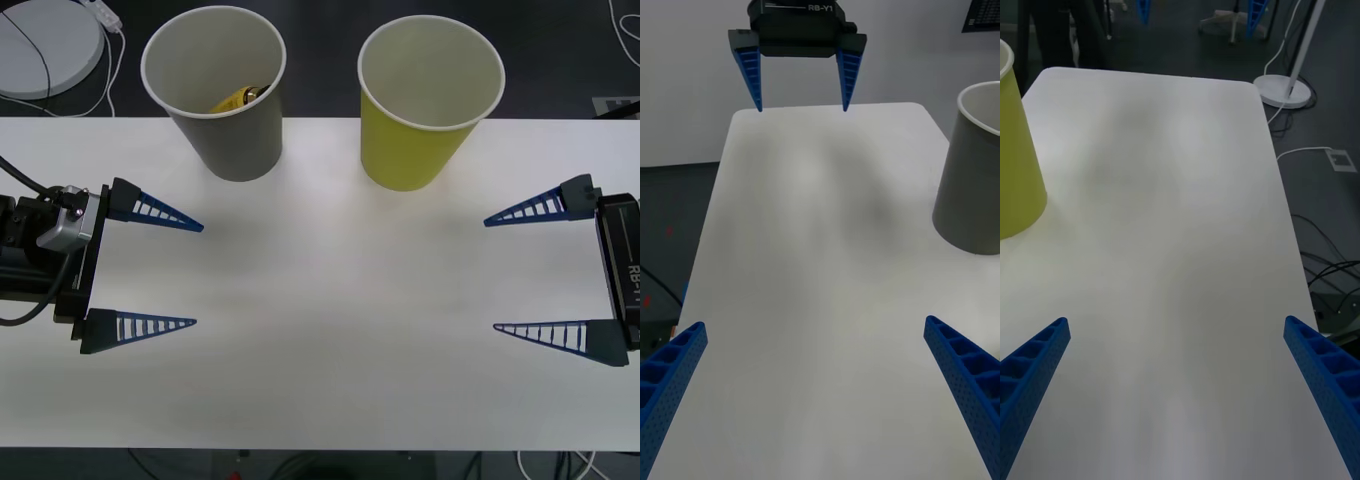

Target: Put the can into the green bin and the plastic bottle into the gray bin

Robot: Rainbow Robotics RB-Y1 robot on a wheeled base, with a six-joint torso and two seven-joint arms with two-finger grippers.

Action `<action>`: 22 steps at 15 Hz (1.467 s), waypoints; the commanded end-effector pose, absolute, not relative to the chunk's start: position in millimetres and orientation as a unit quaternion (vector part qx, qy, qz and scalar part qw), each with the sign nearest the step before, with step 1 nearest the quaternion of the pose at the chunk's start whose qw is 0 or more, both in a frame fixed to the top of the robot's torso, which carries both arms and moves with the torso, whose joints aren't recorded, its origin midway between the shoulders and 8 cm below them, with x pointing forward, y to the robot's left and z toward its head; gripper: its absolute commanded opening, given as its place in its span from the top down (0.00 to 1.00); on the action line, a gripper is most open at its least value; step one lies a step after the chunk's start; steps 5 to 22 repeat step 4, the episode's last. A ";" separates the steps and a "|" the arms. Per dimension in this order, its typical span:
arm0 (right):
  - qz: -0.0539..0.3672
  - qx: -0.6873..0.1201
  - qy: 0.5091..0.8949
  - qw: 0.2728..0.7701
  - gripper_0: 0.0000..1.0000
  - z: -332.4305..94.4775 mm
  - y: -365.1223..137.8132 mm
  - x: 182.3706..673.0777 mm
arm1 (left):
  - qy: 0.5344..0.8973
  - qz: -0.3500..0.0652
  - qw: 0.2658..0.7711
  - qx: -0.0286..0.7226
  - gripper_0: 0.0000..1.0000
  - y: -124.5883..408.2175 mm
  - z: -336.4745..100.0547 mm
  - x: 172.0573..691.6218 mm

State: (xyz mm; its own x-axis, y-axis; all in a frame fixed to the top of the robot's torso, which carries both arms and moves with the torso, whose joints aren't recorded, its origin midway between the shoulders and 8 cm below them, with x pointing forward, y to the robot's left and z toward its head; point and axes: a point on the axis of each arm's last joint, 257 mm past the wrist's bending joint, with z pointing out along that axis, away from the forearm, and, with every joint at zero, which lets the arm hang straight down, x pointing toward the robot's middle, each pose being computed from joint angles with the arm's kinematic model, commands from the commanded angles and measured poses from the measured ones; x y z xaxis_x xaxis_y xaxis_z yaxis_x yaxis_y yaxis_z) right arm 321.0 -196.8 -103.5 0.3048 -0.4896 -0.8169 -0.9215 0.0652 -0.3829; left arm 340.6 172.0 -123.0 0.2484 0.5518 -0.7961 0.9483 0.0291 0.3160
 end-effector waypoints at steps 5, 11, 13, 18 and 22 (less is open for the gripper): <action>0.224 -0.644 0.547 0.485 0.00 -102.9 -196.6 321.3 | 0.569 -0.227 0.436 0.659 0.00 172.0 -123.0 340.6; 0.224 -0.644 0.547 0.485 0.00 -102.9 -196.6 321.3 | 0.569 -0.227 0.436 0.659 0.00 172.0 -123.0 340.6; 0.224 -0.644 0.547 0.485 0.00 -102.9 -196.6 321.3 | 0.569 -0.227 0.436 0.659 0.00 172.0 -123.0 340.6; 0.224 -0.644 0.547 0.485 0.00 -102.9 -196.6 321.3 | 0.569 -0.227 0.436 0.659 0.00 172.0 -123.0 340.6; 0.224 -0.644 0.547 0.485 0.00 -102.9 -196.6 321.3 | 0.569 -0.227 0.436 0.659 0.00 172.0 -123.0 340.6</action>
